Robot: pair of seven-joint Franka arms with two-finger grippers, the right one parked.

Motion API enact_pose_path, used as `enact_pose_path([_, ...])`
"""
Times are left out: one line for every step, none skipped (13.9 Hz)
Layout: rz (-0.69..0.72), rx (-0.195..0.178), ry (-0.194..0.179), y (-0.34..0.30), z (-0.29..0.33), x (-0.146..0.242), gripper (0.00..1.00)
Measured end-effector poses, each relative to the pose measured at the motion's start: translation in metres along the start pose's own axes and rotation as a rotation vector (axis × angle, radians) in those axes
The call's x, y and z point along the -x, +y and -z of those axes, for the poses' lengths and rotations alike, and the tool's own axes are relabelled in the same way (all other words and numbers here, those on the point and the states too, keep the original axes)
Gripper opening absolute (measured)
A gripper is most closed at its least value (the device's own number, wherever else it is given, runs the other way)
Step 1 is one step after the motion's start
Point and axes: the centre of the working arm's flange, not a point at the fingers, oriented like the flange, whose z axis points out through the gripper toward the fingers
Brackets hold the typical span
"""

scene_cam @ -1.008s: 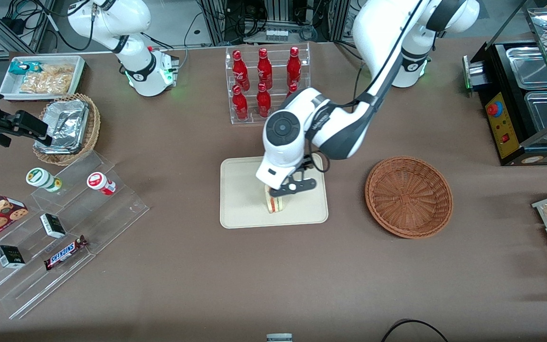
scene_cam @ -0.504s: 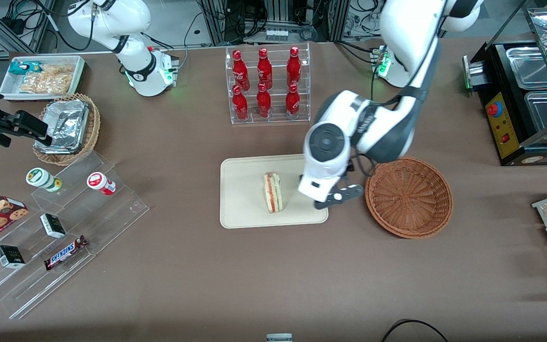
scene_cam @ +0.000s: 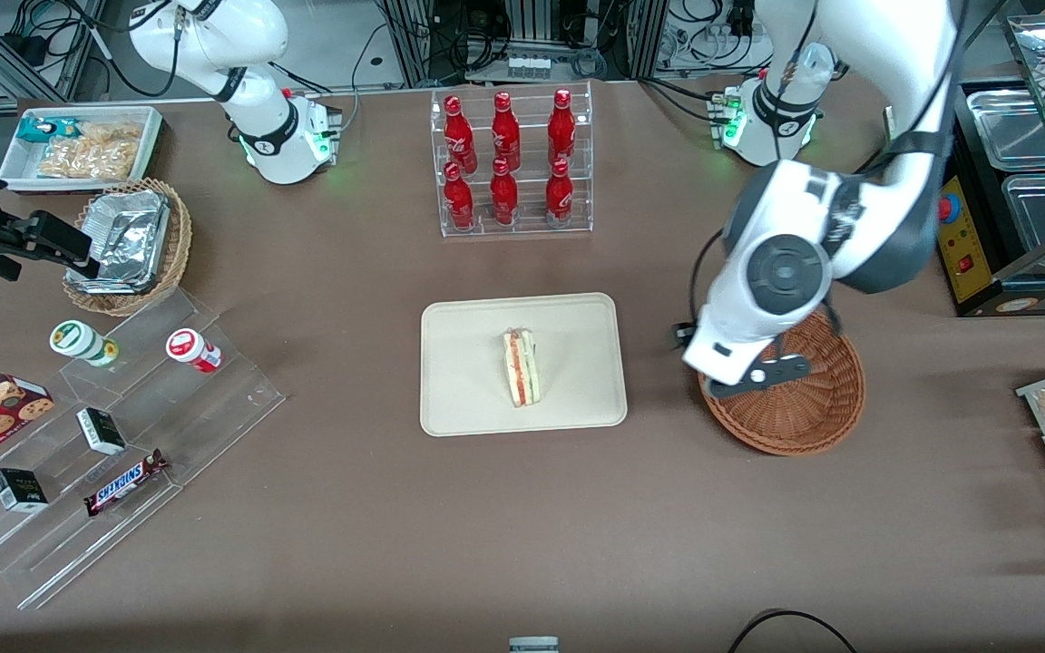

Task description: Place sandwich from basket to tray

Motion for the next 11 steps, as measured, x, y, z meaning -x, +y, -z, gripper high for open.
enact_pose_path([-0.007,0.007,-0.003,-0.016,0.003,-0.003,1.00])
enact_pose_path([-0.013,0.015,-0.004,-0.031,0.008,-0.005,1.00])
enact_pose_path([-0.019,0.022,-0.008,-0.049,0.014,-0.006,1.00])
enact_pose_path([-0.031,0.028,-0.017,-0.068,0.022,-0.005,1.00])
enact_pose_path([-0.050,0.036,-0.031,-0.084,0.031,-0.002,1.00])
enact_pose_path([-0.069,0.046,-0.038,-0.097,0.040,0.002,1.00])
enact_pose_path([-0.087,0.054,-0.043,-0.110,0.050,0.007,1.00])
enact_pose_path([-0.108,0.058,-0.047,-0.121,0.058,0.011,1.00])
enact_pose_path([-0.130,0.060,-0.051,-0.133,0.065,0.015,1.00])
enact_pose_path([-0.151,0.062,-0.054,-0.145,0.072,0.018,1.00])
enact_pose_path([-0.173,0.065,-0.054,-0.156,0.079,0.021,1.00])
